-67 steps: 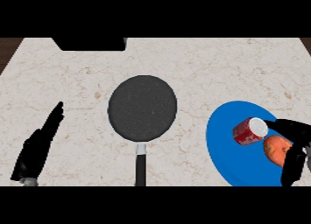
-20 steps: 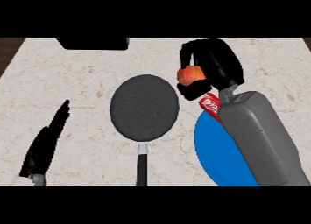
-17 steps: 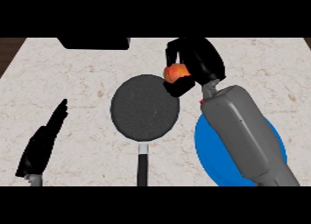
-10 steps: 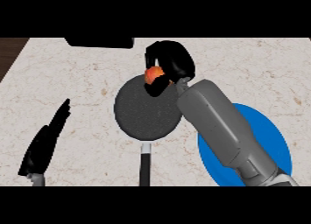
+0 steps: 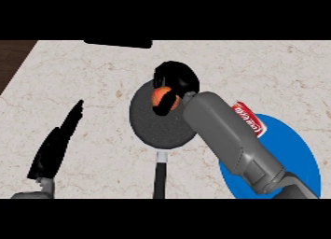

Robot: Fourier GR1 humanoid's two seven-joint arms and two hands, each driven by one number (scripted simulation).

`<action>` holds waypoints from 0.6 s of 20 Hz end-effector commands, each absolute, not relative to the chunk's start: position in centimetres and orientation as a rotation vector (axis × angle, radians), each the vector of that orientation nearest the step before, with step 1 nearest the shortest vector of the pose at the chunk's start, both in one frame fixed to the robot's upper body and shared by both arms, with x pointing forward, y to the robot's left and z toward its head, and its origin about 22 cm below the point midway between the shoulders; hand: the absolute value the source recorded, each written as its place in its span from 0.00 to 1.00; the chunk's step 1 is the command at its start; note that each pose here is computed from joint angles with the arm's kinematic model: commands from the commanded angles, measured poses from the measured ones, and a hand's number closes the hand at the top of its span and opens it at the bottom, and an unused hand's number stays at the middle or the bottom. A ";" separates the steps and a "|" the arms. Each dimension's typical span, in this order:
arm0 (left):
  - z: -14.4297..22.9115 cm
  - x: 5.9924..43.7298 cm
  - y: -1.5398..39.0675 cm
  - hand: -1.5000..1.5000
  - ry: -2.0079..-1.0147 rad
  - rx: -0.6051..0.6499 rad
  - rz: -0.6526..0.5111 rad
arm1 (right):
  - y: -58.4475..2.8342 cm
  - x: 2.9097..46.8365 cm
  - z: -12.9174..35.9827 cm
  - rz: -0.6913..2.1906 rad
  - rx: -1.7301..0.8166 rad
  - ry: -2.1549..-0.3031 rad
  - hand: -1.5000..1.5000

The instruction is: Pick the squash from the plate and place it in the pan

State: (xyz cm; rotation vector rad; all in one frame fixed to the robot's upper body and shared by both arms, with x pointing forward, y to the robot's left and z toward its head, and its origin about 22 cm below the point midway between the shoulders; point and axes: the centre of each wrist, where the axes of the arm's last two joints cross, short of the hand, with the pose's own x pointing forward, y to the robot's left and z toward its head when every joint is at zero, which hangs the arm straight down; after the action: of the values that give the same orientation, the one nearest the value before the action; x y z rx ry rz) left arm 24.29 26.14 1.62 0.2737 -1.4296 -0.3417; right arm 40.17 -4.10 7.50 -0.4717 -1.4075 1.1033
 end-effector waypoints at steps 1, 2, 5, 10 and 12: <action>1.4 24.2 26.0 0.50 -1.432 0.261 -0.344 | -5.4 39.9 5.1 0.967 -0.304 -1.245 0.00; 2.1 25.8 25.5 0.50 -1.434 0.266 -0.366 | -5.2 39.9 5.2 0.940 -0.291 -1.235 0.00; 1.3 24.3 25.6 0.50 -1.446 0.262 -0.369 | -5.7 40.0 4.9 0.819 -0.192 -1.315 0.00; 2.5 25.1 26.3 0.50 -1.446 0.273 -0.370 | -5.2 40.5 6.7 0.591 -0.202 -1.544 0.00; 1.3 24.9 25.7 0.50 -1.431 0.278 -0.359 | -4.5 41.2 8.9 0.492 -0.196 -1.570 0.00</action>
State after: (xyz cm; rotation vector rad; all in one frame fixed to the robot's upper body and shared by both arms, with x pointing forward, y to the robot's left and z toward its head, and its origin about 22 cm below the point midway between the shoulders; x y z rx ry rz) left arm 24.85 25.70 1.74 0.2629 -1.4356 -0.3603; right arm 40.47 -4.96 6.88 -0.2111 -1.4931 0.6499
